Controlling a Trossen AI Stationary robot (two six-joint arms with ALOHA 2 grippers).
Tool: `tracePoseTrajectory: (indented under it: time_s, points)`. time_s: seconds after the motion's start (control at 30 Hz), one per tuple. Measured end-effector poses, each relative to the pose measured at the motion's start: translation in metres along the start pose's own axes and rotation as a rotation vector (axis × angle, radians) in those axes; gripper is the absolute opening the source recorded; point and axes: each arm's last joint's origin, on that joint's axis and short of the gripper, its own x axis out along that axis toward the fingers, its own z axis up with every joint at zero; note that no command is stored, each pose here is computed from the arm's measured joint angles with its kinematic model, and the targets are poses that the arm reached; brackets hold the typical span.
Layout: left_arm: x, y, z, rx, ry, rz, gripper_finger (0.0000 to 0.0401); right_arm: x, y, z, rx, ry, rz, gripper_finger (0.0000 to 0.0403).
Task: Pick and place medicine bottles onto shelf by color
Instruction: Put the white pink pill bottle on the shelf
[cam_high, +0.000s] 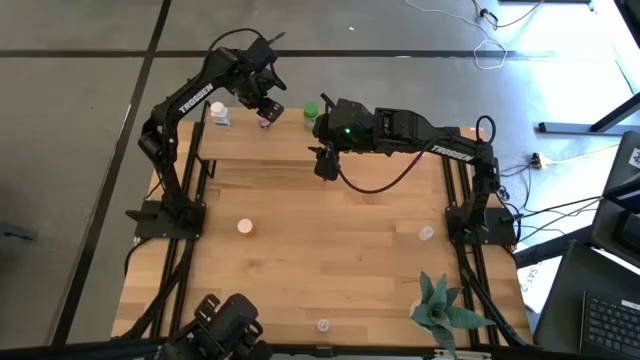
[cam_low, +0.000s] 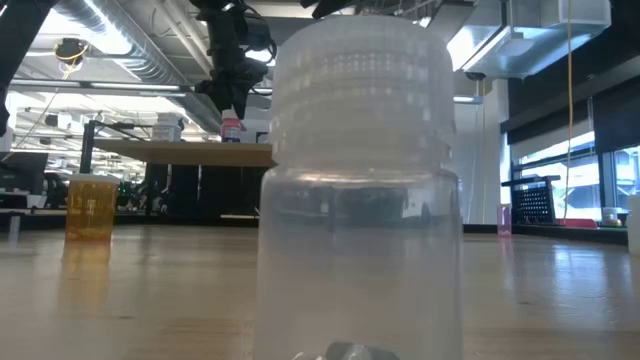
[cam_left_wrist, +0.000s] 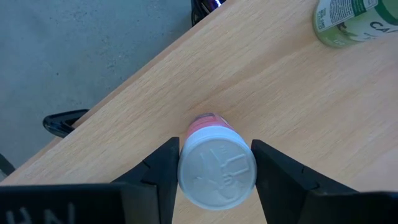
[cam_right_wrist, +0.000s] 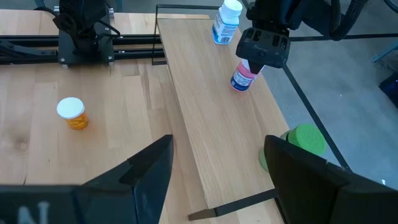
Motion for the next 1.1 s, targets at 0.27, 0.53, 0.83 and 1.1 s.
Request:
tracePoseTrajectory:
  time_s: [0.27, 0.53, 0.83, 1.1]
  points:
    - [0.0092, -0.0007, -0.0014, -0.003, 0.010, -0.018, 0.0162, 0.0002, 0.0001, 0.0000, 0.001, 0.000, 0.000, 0.0252]
    - [0.0093, -0.0007, 0.0004, -0.003, -0.009, -0.016, 0.0165, 0.0002, 0.0001, 0.0000, -0.001, 0.000, 0.000, 0.0252]
    - [0.0093, 0.0000, 0.0010, -0.003, -0.017, 0.013, 0.0183, 0.0002, 0.0001, 0.0000, 0.000, 0.000, 0.000, 0.0252]
    - [0.0093, 0.0000, 0.0010, -0.004, -0.017, 0.014, 0.0203, 0.0002, 0.0001, 0.0000, -0.001, 0.000, 0.000, 0.0252]
